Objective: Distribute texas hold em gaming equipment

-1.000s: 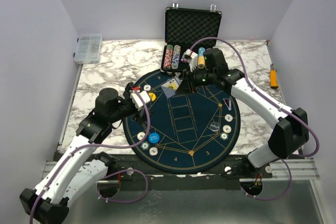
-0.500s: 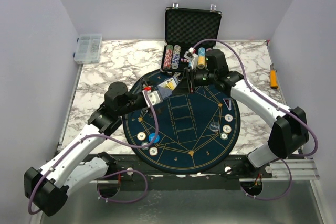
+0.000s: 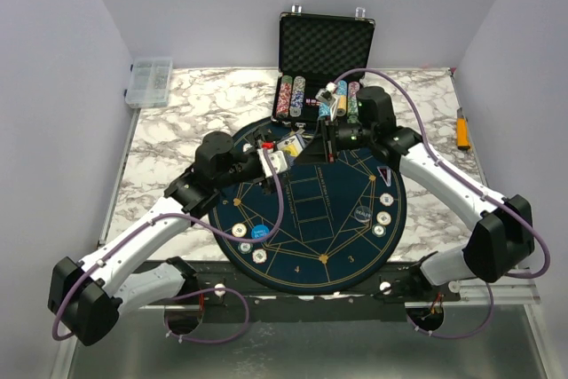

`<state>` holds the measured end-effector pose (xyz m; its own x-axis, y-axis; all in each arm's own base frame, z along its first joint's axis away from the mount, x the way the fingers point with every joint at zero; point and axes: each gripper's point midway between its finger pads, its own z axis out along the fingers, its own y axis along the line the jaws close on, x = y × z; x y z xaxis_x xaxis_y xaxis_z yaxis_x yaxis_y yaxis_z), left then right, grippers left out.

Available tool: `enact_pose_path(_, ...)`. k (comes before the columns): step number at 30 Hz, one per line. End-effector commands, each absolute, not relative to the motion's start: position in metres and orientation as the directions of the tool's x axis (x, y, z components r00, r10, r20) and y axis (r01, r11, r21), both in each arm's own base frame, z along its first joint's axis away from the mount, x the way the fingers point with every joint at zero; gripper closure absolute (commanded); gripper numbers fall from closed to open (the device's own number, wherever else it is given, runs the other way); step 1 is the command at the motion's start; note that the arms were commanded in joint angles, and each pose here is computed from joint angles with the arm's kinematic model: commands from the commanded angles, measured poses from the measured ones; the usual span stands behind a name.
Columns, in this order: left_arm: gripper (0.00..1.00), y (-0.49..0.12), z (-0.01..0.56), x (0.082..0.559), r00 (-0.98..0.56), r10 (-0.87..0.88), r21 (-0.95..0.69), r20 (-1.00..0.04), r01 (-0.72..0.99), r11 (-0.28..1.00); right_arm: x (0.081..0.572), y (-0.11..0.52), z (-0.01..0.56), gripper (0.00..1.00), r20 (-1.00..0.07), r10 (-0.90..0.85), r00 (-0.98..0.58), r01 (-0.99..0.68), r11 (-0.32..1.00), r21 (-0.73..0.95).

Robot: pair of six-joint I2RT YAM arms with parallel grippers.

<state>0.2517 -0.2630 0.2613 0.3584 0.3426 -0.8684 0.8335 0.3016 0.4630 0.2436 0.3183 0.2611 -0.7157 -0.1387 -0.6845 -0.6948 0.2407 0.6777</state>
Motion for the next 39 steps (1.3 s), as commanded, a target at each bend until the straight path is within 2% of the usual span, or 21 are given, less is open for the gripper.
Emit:
enact_pose_path(1, 0.10, -0.268, 0.269, 0.265, 0.312, 0.347, 0.432, -0.884, 0.830, 0.354, 0.226, 0.315, 0.275, 0.99, -0.726, -0.165, -0.667, -0.745, 0.152, 0.650)
enact_pose_path(5, 0.34, -0.278, 0.266, 0.258, 0.324, 0.357, 0.442, -0.876, 0.835, 0.327, 0.226, 0.316, 0.267, 0.99, -0.713, -0.174, -0.679, -0.734, 0.155, 0.661)
enact_pose_path(8, 0.57, -0.281, 0.265, 0.254, 0.321, 0.359, 0.438, -0.876, 0.841, 0.317, 0.227, 0.317, 0.262, 0.97, -0.697, -0.177, -0.695, -0.719, 0.164, 0.676)
enact_pose_path(9, 0.65, -0.281, 0.260, 0.251, 0.302, 0.370, 0.423, -0.879, 0.852, 0.308, 0.228, 0.316, 0.261, 0.88, -0.691, -0.173, -0.702, -0.712, 0.170, 0.681)
enact_pose_path(10, 0.70, -0.282, 0.260, 0.249, 0.294, 0.375, 0.415, -0.879, 0.860, 0.297, 0.228, 0.316, 0.262, 0.72, -0.685, -0.166, -0.709, -0.705, 0.179, 0.686)
enact_pose_path(11, 0.74, -0.282, 0.255, 0.247, 0.270, 0.390, 0.395, -0.880, 0.872, 0.287, 0.230, 0.316, 0.262, 0.51, -0.681, -0.158, -0.715, -0.699, 0.200, 0.687)
enact_pose_path(12, 0.76, -0.283, 0.254, 0.247, 0.251, 0.401, 0.379, -0.881, 0.881, 0.283, 0.235, 0.314, 0.263, 0.37, -0.685, -0.148, -0.713, -0.699, 0.229, 0.678)
enact_pose_path(13, 0.78, -0.282, 0.250, 0.245, 0.227, 0.418, 0.359, -0.880, 0.893, 0.272, 0.239, 0.313, 0.262, 0.28, -0.687, -0.137, -0.714, -0.695, 0.259, 0.671)
enact_pose_path(14, 0.79, -0.281, 0.245, 0.243, 0.202, 0.437, 0.340, -0.877, 0.902, 0.265, 0.241, 0.313, 0.264, 0.26, -0.689, -0.129, -0.713, -0.694, 0.269, 0.668)
enact_pose_path(18, 0.79, -0.282, 0.246, 0.241, 0.131, 0.459, 0.279, -0.879, 0.921, 0.273, 0.240, 0.316, 0.255, 0.25, -0.646, -0.130, -0.752, -0.654, 0.257, 0.711)
enact_pose_path(23, 0.79, -0.287, 0.245, 0.227, 0.062, 0.509, 0.208, -0.858, 0.949, 0.236, 0.229, 0.319, 0.239, 0.38, -0.567, -0.146, -0.811, -0.585, 0.208, 0.784)
enact_pose_path(27, 0.78, -0.284, 0.237, 0.222, -0.003, 0.583, 0.169, -0.812, 0.956, 0.241, 0.223, 0.324, 0.240, 0.42, -0.530, -0.156, -0.834, -0.549, 0.132, 0.825)
enact_pose_path(32, 0.76, -0.281, 0.232, 0.221, -0.055, 0.658, 0.142, -0.751, 0.960, 0.241, 0.212, 0.325, 0.238, 0.44, -0.447, -0.205, -0.871, -0.462, 0.028, 0.886)
enact_pose_path(35, 0.74, -0.278, 0.230, 0.230, -0.096, 0.685, 0.150, -0.722, 0.945, 0.291, 0.211, 0.325, 0.231, 0.44, -0.422, -0.223, -0.879, -0.438, 0.027, 0.899)
enact_pose_path(39, 0.66, -0.279, 0.228, 0.229, -0.125, 0.724, 0.127, -0.679, 0.950, 0.284, 0.207, 0.324, 0.227, 0.44, -0.385, -0.232, -0.893, -0.401, 0.022, 0.916)
